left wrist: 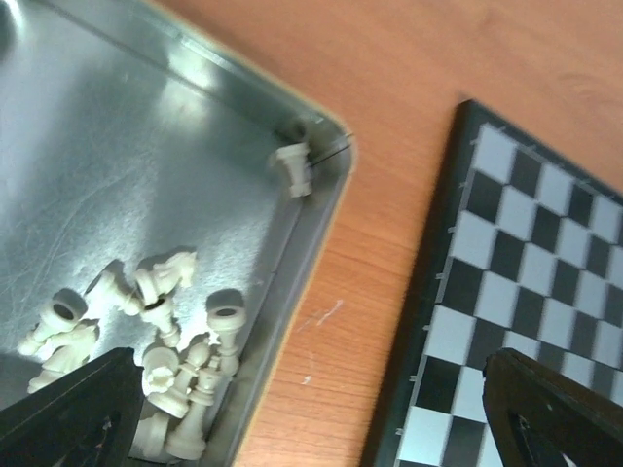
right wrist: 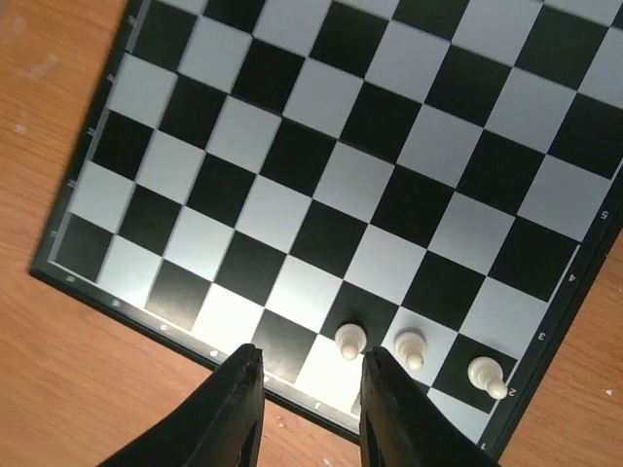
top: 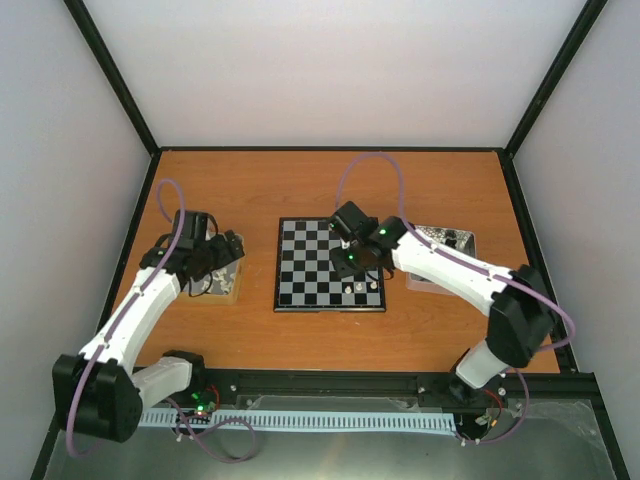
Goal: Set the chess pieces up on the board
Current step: Pick up the chess piece from the storage box.
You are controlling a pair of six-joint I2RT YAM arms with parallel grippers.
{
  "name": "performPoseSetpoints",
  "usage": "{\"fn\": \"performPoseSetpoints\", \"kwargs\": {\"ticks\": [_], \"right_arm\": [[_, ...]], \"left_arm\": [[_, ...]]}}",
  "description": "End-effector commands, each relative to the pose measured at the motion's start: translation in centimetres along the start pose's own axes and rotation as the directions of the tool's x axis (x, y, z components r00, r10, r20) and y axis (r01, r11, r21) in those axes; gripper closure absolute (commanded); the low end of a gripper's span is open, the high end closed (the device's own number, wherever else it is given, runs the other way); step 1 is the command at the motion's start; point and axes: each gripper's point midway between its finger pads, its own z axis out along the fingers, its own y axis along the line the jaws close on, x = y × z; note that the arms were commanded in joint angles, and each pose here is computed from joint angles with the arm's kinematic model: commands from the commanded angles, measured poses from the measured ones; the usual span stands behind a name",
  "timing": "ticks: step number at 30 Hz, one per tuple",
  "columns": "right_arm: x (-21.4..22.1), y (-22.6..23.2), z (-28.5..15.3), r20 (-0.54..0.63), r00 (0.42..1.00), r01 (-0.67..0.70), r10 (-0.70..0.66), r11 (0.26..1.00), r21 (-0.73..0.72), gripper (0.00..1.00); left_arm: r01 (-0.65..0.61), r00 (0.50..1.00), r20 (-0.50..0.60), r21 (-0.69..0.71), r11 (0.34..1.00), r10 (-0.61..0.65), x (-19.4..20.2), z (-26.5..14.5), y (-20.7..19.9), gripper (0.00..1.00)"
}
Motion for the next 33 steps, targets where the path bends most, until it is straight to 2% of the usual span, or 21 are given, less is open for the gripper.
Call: {"fn": "performPoseSetpoints", "kwargs": {"ticks": [1, 3, 7, 9, 10, 11, 15, 16, 19, 26, 28, 30, 33], "right_arm": [[0.1, 0.0, -1.4, 0.079, 0.995, -0.05, 0.054, 0.998, -0.049, 0.7], [0.7, -0.2, -1.5, 0.083, 0.994, -0.065, 0.07, 0.996, -0.056, 0.7], [2.1, -0.5, -1.6, 0.071, 0.992, -0.096, 0.101, 0.993, -0.07, 0.7], [2.6, -0.3, -1.7, 0.071, 0.991, -0.105, 0.112, 0.99, -0.097, 0.7], [2.9, -0.2, -1.9, 0.075, 0.991, -0.106, 0.114, 0.988, -0.113, 0.7], [3.1, -0.2, -1.9, 0.078, 0.99, -0.103, 0.113, 0.987, -0.124, 0.7], [3.2, -0.6, -3.0, 0.111, 0.987, -0.104, 0.117, 0.988, -0.118, 0.71], [3.1, -0.9, -3.3, 0.128, 0.984, -0.108, 0.123, 0.987, -0.115, 0.71], [3.1, -1.1, -4.5, 0.191, 0.971, -0.115, 0.141, 0.983, -0.141, 0.7], [2.9, -1.2, -4.6, 0.215, 0.959, -0.151, 0.184, 0.975, -0.161, 0.7], [2.6, -1.0, -4.2, 0.214, 0.961, -0.144, 0.175, 0.977, -0.156, 0.7], [2.2, -1.3, -3.5, 0.213, 0.962, -0.145, 0.17, 0.981, -0.128, 0.71], [2.2, -2.4, -2.2, 0.204, 0.964, -0.166, 0.172, 0.985, -0.048, 0.73]], "left_arm": [[0.006, 0.996, -0.083, -0.099, 0.995, -0.014, 1.6, 2.2, 2.3, 0.05], [0.028, 0.994, -0.104, -0.141, 0.99, -0.043, 2.1, 3.3, 3.3, 0.12], [0.058, 0.992, -0.094, -0.264, 0.963, -0.085, 2.3, 4.2, 5.8, 0.46], [0.085, 0.993, -0.054, -0.321, 0.943, -0.108, 2.2, 4.2, 7.1, 0.54], [0.092, 0.993, -0.041, -0.332, 0.939, -0.112, 2.3, 4.3, 7.5, 0.56], [0.091, 0.993, -0.039, -0.32, 0.943, -0.109, 2.3, 4.6, 7.4, 0.58], [0.021, 0.982, -0.185, -0.115, 0.993, -0.042, 4.3, 6.3, 3.9, 0.7], [0.003, 0.978, -0.206, -0.063, 0.998, -0.016, 4.5, 6.4, 3.1, 0.69], [-0.037, 0.969, -0.243, 0.04, 0.998, 0.046, 5.1, 6.3, 1.4, 0.58], [-0.015, 0.946, -0.314, 0.189, 0.982, 0.075, 6.4, 5.9, -1.1, 0.58], [-0.034, 0.955, -0.287, 0.151, 0.988, 0.077, 5.6, 5.9, -0.6, 0.58], [-0.073, 0.966, -0.246, 0.047, 0.996, 0.083, 4.4, 5.7, 0.9, 0.57], [-0.11, 0.973, -0.218, -0.157, 0.981, 0.074, 3.1, 5.3, 4.1, 0.46]]}}
